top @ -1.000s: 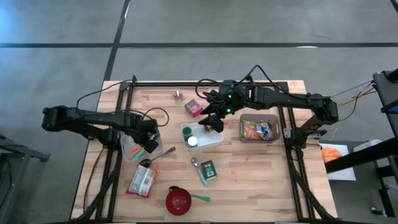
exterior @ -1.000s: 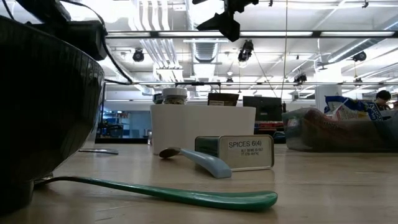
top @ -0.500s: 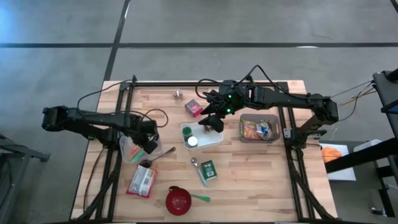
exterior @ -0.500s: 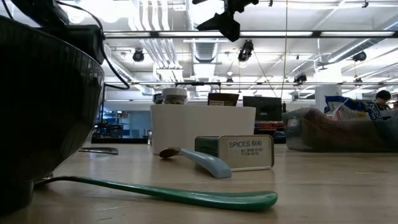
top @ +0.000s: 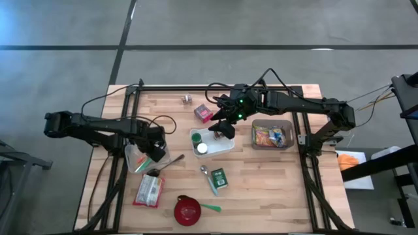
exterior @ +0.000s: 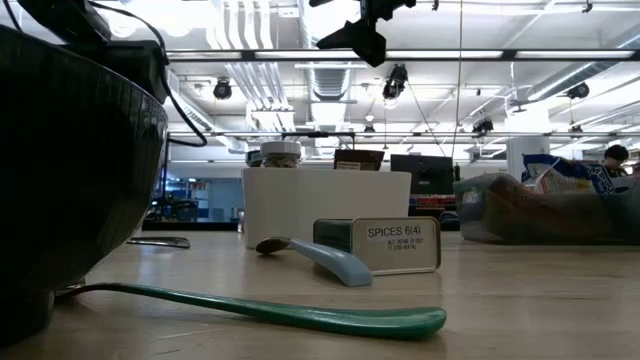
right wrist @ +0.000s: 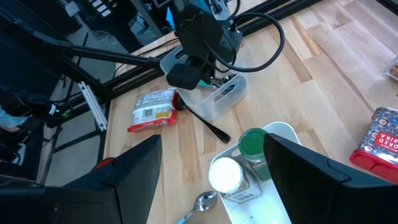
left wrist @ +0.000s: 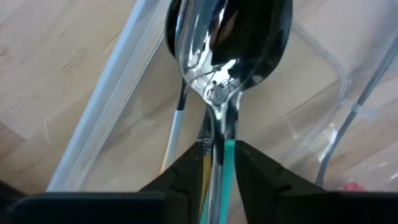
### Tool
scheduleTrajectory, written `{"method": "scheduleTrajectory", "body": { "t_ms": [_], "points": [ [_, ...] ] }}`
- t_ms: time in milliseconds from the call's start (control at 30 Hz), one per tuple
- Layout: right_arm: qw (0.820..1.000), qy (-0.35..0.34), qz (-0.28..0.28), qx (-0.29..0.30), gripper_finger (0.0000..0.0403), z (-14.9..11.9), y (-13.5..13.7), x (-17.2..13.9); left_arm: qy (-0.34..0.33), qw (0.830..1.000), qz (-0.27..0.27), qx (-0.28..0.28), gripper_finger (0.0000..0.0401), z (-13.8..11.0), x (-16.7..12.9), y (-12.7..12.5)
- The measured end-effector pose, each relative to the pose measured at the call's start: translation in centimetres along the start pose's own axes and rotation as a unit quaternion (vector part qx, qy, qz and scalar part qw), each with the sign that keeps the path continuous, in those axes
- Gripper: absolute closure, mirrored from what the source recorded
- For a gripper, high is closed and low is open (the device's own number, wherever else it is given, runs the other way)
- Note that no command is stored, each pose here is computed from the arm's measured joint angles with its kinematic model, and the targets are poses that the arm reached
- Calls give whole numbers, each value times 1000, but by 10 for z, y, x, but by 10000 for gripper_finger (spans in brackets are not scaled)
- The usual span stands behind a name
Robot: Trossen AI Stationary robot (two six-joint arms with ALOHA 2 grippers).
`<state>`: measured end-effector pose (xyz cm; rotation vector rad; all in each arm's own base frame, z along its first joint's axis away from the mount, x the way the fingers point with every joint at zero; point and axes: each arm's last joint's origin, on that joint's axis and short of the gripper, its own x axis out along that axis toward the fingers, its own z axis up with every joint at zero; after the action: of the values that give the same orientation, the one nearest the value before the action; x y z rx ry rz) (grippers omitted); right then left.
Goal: Pick & Place Food Item
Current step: Put the silver spoon into the transparent bin, then adjust the transparent bin
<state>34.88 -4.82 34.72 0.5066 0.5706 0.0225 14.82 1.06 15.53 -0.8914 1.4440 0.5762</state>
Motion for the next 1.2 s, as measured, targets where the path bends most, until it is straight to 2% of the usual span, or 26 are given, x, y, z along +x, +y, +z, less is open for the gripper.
{"method": "scheduleTrajectory", "body": {
  "t_ms": [300,633,800,967,1200],
  "points": [
    [1000,7,-3,2,126,-1,-1,0,-1,1000,-14,4,245,2,-5,-4],
    [1000,7,-3,2,126,-1,-1,0,40,998,-52,-5,170,1,-15,-11],
    [1000,7,-3,2,126,-1,-1,0,28,998,-51,-5,165,4,-32,-18],
    [1000,7,-3,2,126,-1,-1,0,-19,998,-47,25,165,9,-56,-30],
    [1000,10,-4,3,126,-2,-1,0,-56,985,-95,131,178,1,-91,-58]
  ]
}}
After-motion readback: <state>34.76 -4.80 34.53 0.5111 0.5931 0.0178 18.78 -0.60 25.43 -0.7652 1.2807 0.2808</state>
